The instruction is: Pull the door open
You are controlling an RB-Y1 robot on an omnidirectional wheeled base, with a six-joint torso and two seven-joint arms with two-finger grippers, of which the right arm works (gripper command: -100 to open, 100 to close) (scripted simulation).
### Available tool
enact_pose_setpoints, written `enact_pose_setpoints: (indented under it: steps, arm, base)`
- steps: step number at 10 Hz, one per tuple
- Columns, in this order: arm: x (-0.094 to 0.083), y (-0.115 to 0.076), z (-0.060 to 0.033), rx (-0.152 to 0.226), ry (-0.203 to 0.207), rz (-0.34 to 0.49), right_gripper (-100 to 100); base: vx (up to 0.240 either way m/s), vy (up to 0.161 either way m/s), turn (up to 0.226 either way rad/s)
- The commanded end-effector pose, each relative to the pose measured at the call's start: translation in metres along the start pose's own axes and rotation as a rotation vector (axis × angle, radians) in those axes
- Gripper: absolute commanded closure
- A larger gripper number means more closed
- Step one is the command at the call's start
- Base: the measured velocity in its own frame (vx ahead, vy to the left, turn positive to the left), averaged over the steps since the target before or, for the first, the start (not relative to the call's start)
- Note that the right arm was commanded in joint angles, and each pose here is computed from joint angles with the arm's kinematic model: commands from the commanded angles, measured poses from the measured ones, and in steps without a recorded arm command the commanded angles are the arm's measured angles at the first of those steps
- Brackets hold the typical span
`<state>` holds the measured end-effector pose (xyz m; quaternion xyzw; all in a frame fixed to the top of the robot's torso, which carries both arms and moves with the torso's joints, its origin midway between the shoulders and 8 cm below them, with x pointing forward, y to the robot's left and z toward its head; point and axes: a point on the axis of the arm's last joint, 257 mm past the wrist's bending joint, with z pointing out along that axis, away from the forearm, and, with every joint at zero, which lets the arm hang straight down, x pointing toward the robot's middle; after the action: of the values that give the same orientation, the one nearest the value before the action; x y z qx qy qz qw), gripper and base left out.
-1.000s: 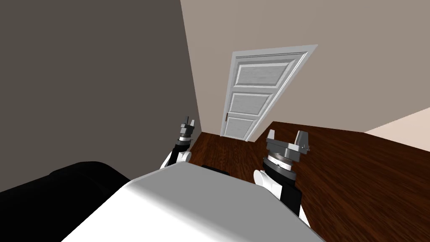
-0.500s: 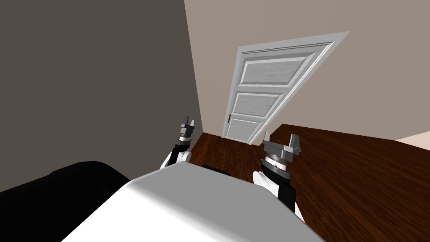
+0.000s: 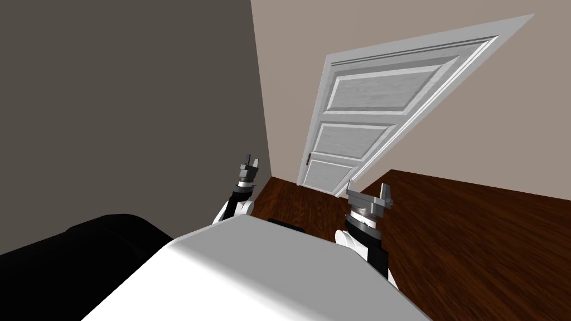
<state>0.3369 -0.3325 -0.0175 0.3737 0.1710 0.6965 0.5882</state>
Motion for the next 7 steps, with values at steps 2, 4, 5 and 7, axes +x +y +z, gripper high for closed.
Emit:
enact_pose_setpoints:
  steps: [2, 4, 5, 7]
  arm:
    - [-0.012, -0.011, -0.0098, 0.025, -0.021, 0.052, -100]
    - [-0.021, -0.020, -0.0175, 0.043, -0.039, 0.092, -100]
    - [-0.025, -0.024, -0.0217, 0.052, -0.049, 0.112, -100]
    - [-0.035, -0.033, -0.0303, 0.069, -0.071, 0.153, -100]
  base:
    - [0.098, 0.012, 0.100]
    - [0.090, 0.013, 0.109]
    - [0.100, -0.011, 0.109]
    - [0.108, 0.000, 0.117]
